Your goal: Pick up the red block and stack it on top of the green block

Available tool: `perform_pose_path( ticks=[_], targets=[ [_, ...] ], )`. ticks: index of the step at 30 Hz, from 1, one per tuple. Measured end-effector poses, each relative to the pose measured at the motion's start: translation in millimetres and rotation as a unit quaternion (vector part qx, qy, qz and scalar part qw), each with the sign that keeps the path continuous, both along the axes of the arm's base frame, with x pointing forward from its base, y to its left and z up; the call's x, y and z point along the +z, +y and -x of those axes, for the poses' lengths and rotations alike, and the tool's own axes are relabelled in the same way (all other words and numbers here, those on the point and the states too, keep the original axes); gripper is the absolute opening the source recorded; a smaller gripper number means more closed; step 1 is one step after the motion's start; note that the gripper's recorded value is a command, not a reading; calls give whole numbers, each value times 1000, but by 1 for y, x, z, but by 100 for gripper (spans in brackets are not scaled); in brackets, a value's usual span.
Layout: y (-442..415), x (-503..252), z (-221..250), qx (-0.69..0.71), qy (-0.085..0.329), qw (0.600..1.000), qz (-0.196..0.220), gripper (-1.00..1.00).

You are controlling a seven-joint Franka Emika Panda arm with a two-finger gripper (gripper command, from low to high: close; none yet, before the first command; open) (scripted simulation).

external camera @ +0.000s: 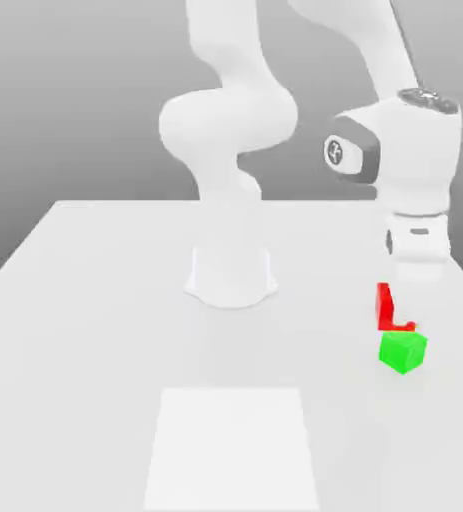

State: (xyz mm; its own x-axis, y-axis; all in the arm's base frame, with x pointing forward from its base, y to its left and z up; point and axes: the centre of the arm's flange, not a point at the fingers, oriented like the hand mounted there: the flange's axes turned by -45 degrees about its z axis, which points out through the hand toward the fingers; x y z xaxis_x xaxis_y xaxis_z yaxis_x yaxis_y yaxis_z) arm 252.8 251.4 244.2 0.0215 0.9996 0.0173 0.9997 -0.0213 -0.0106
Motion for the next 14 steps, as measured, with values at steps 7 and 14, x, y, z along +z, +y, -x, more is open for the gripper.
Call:
perform_pose_path(
  ticks=[7, 14],
  targets=[
    [25, -22, 30, 70, -7, 998, 10, -100],
    [24, -63, 32, 71, -6, 997, 9, 100]
  ],
)
